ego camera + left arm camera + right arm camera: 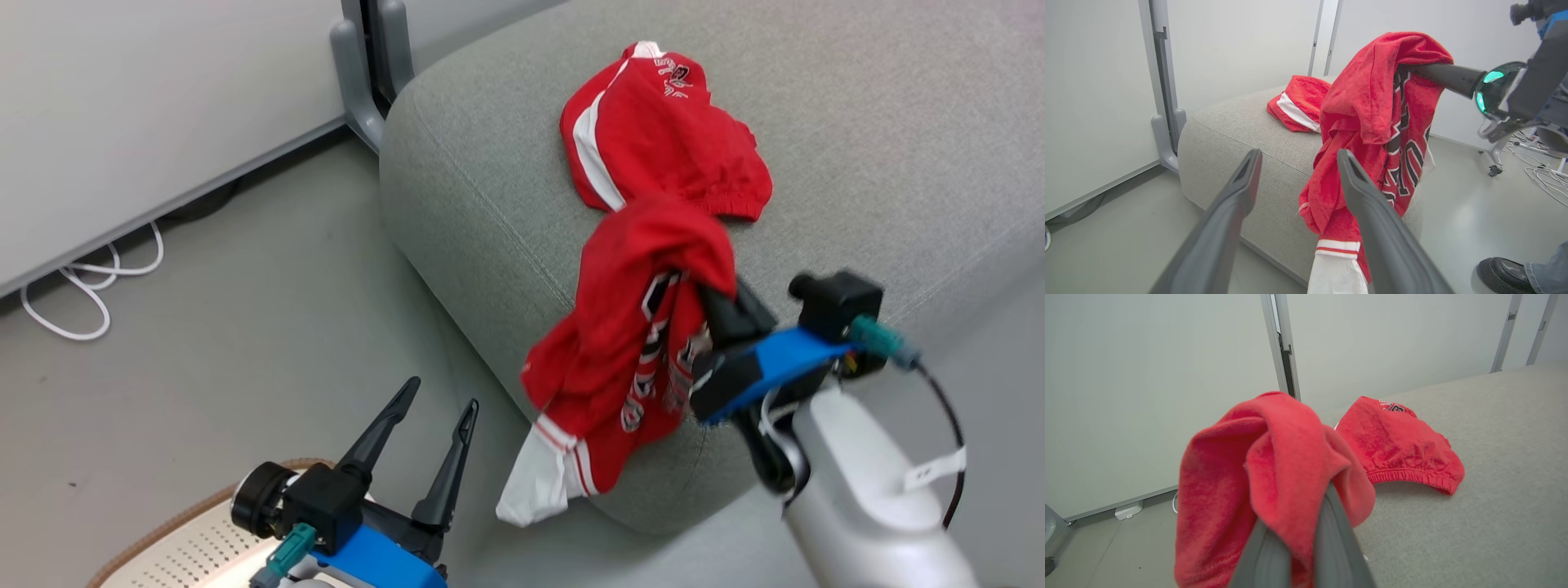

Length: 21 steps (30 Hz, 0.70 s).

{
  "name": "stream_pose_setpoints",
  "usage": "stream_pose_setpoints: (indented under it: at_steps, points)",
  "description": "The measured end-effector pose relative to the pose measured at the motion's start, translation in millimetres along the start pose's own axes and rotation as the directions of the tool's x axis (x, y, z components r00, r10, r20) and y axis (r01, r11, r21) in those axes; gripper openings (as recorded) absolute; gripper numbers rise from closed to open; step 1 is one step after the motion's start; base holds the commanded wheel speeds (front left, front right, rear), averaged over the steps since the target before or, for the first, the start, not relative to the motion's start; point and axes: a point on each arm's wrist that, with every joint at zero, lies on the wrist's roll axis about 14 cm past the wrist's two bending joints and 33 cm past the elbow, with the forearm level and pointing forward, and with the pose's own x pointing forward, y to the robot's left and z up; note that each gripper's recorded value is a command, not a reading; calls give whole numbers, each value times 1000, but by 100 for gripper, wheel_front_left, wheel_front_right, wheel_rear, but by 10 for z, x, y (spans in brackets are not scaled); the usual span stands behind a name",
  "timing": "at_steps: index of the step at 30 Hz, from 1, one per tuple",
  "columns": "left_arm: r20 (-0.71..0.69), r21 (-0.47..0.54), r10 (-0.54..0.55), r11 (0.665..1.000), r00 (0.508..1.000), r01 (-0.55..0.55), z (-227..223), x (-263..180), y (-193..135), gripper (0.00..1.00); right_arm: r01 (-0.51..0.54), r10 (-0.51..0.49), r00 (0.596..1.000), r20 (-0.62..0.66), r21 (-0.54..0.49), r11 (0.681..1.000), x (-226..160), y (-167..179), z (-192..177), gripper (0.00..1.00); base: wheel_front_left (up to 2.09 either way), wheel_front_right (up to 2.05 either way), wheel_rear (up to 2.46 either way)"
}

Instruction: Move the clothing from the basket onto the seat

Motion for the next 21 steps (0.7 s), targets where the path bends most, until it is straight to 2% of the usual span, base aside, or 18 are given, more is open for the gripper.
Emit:
stream_pose_setpoints:
  at_steps: [8, 11, 14, 21]
  points:
    - [-3, -6, 3, 1000, 1000, -3, -102, 48, 237, 100, 20, -11, 991, 136, -65, 998, 513, -244, 745, 0, 0, 0, 0]
    - [-4, -10, 8, 1000, 1000, -8, -158, 47, 354, 100, 75, -55, 985, 166, -115, 991, 701, -470, 1009, 0, 0, 0, 0]
    - [-2, -15, 15, 1000, 1000, -15, -212, 43, 482, 100, 111, -84, 974, 212, -118, 987, 904, -572, 1283, 0, 0, 0, 0]
    - [-16, -17, 30, 999, 999, -30, -387, -15, 754, 100, 170, -125, 951, 283, -137, 976, 1274, -716, 1645, 0, 0, 0, 0]
